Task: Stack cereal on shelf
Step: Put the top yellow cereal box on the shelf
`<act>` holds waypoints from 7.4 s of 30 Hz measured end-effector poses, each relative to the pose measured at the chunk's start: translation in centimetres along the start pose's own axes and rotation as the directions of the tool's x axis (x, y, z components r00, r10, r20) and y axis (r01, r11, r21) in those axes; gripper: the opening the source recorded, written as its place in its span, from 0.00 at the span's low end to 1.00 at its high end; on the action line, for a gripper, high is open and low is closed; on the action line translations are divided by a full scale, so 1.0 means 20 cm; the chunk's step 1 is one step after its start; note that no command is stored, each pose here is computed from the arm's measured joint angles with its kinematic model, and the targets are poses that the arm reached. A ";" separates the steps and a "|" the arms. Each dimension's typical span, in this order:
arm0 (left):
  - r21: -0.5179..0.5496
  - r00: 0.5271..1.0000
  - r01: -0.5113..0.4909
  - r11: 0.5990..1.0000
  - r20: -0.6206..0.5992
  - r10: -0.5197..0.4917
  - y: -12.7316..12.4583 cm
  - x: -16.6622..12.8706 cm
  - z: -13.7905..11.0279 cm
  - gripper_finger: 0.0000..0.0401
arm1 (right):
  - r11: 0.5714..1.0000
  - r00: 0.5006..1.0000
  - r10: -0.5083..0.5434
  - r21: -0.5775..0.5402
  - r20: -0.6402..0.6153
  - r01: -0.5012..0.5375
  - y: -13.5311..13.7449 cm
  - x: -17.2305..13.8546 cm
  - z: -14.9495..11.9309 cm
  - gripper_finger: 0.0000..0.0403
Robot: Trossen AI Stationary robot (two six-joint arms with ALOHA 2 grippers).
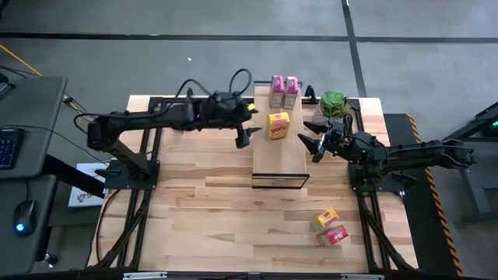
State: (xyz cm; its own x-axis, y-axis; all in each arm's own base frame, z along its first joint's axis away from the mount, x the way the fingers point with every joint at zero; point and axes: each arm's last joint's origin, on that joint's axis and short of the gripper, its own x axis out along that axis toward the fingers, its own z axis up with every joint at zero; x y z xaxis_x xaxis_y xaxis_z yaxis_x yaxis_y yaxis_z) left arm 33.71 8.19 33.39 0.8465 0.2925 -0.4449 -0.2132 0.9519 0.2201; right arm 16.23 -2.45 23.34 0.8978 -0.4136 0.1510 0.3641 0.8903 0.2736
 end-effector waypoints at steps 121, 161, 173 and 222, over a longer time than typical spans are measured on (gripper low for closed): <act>-0.328 0.969 0.067 0.942 0.246 0.017 0.07 0.50 -0.25 0.00 | 0.903 0.863 -0.396 -0.300 -0.313 0.306 0.03 0.36 -0.04 0.00; -0.334 0.993 0.046 0.942 0.116 -0.007 0.04 0.43 -0.44 0.00 | 0.959 0.957 -0.230 -0.210 -0.179 0.191 0.08 0.36 0.02 0.00; -0.337 0.992 0.046 0.940 0.129 -0.002 0.05 0.43 -0.43 0.00 | 0.962 0.946 -0.230 -0.201 -0.226 0.186 0.07 0.37 -0.02 0.00; -0.292 0.995 0.039 0.956 0.096 -0.011 0.09 0.28 -0.36 0.00 | 0.787 0.672 -0.615 -0.376 -0.413 0.489 0.01 0.20 0.02 0.00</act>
State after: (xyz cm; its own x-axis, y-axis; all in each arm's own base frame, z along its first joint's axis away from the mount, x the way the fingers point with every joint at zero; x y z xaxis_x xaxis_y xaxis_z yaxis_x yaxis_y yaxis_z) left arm 34.50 12.14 25.06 0.8918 0.2715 -0.3619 -0.3130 0.9478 -0.0602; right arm 19.89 -3.98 24.42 0.4815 -0.7465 -0.4592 0.8190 0.5698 -0.0677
